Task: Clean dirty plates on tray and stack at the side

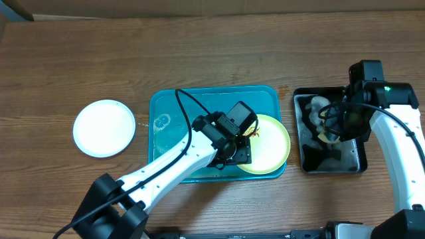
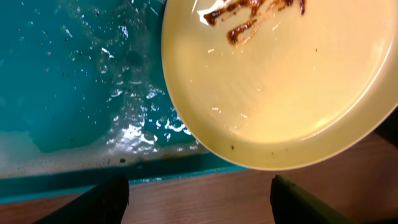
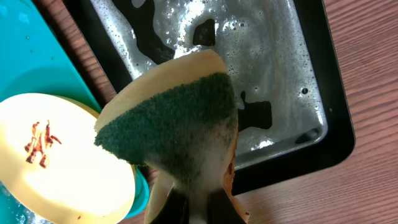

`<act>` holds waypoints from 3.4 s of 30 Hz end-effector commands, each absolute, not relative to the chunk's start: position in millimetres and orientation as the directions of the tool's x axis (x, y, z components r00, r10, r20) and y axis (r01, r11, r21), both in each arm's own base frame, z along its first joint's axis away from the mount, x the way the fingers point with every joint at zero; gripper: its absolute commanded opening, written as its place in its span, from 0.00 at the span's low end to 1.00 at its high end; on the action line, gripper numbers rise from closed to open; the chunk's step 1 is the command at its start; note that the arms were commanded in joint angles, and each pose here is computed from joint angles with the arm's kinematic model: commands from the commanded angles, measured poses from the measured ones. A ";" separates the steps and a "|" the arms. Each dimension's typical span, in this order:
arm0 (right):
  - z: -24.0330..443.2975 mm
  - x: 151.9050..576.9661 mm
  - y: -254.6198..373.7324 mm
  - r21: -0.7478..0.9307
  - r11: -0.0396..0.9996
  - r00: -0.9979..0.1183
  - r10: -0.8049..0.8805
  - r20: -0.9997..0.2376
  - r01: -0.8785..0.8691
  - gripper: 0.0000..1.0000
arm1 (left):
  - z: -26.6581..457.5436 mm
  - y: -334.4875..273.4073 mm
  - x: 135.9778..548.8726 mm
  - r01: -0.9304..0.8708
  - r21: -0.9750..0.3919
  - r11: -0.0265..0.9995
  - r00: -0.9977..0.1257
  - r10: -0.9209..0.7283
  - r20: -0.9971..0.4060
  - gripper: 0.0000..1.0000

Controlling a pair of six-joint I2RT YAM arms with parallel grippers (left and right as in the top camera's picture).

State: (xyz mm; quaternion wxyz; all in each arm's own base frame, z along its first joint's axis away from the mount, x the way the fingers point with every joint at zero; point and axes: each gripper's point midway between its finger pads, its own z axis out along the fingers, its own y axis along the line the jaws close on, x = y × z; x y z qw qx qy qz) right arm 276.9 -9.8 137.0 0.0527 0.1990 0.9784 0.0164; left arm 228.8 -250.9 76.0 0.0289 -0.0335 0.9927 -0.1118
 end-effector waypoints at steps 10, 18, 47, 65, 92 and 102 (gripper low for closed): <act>137.6 276.9 -10.4 0.056 0.922 -0.916 0.388 -0.101 0.384 0.04 | 21.1 -248.6 232.3 -0.131 -0.113 0.985 -0.991 -0.130 0.012 0.57; 137.6 277.0 -10.4 0.057 0.922 -0.916 0.388 -0.101 0.384 0.04 | 13.4 -241.7 233.7 -0.141 -0.080 0.987 -0.990 -0.140 0.020 0.27; 137.5 275.8 -10.3 0.055 0.922 -0.917 0.388 -0.097 0.384 0.04 | 86.4 -90.8 364.2 -0.225 -0.084 0.971 -0.966 -0.234 -0.109 0.36; 137.5 276.1 -10.4 0.055 0.922 -0.917 0.388 -0.098 0.384 0.04 | 47.9 -172.5 227.3 -0.574 0.045 0.818 -0.759 -0.551 0.346 0.77; 137.3 274.3 -10.3 0.052 0.922 -0.917 0.388 -0.091 0.384 0.04 | 17.8 -226.7 227.5 -0.664 -0.043 0.746 -0.728 -0.633 0.262 0.66; 137.3 274.3 -10.4 0.052 0.922 -0.917 0.388 -0.091 0.384 0.04 | 39.5 -222.7 245.3 -0.633 -0.127 0.764 -0.773 -0.615 0.158 0.67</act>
